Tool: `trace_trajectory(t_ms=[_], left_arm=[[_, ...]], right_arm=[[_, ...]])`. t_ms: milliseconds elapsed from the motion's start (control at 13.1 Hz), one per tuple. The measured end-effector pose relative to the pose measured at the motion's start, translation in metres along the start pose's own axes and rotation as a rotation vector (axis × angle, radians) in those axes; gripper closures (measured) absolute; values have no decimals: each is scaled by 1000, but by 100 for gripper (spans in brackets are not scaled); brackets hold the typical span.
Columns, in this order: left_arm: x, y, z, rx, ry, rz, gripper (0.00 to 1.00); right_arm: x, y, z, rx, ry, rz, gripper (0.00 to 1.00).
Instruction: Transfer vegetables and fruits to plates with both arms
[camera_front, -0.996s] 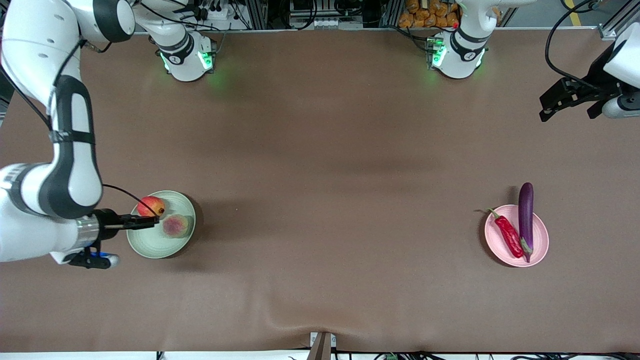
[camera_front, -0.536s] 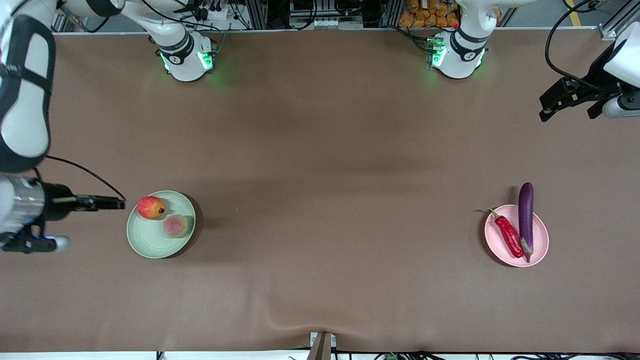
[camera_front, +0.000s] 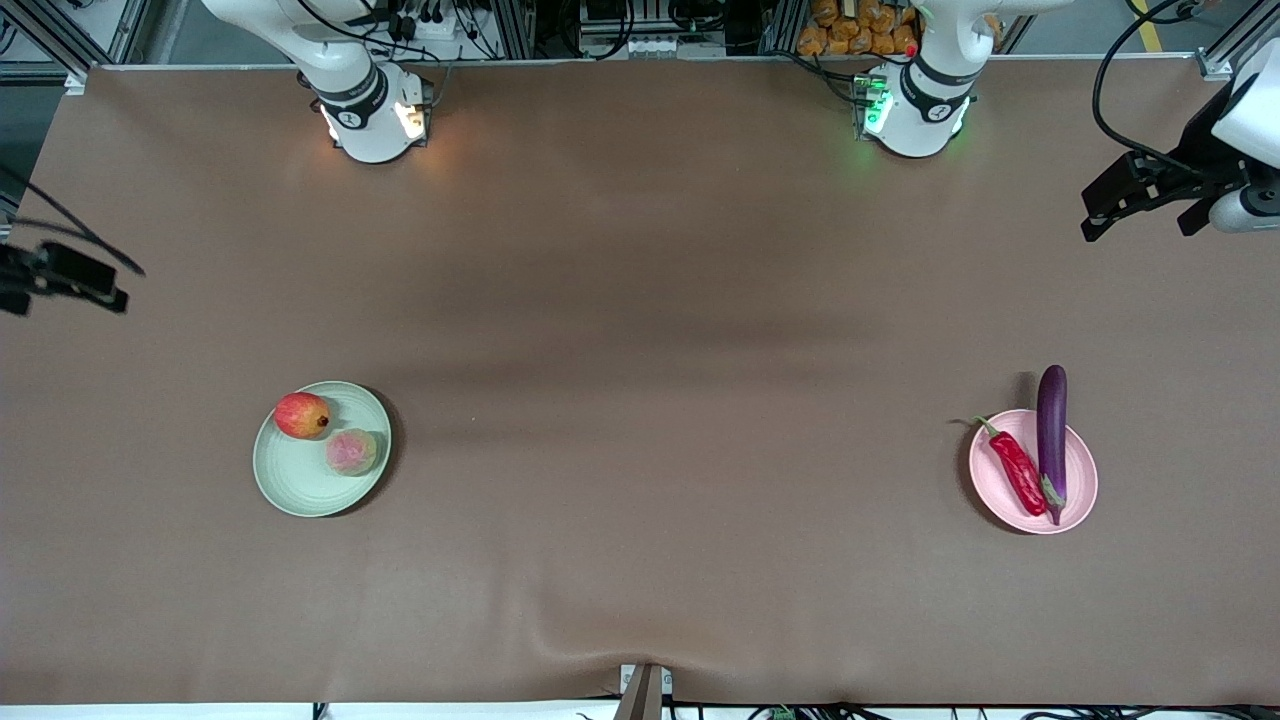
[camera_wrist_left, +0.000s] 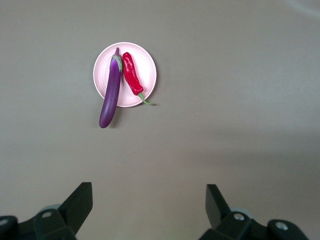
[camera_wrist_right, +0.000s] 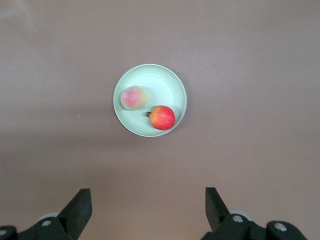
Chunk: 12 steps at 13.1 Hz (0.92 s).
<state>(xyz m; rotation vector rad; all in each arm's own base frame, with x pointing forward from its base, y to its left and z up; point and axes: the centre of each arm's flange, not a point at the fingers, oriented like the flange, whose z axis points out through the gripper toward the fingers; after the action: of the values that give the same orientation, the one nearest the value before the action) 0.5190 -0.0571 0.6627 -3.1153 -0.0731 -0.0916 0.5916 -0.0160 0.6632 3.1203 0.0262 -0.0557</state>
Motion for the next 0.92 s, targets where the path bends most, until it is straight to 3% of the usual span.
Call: trace_trajectory(t_ms=[536,919], left_arm=[[-6,0,-8,5,-28,2,0],[-6,0,-7,6,-34,2,0]], right_arm=[[-53,-5,2,-4,-11,-19,0],[-58,-11,2,-3,-1,-35,0]])
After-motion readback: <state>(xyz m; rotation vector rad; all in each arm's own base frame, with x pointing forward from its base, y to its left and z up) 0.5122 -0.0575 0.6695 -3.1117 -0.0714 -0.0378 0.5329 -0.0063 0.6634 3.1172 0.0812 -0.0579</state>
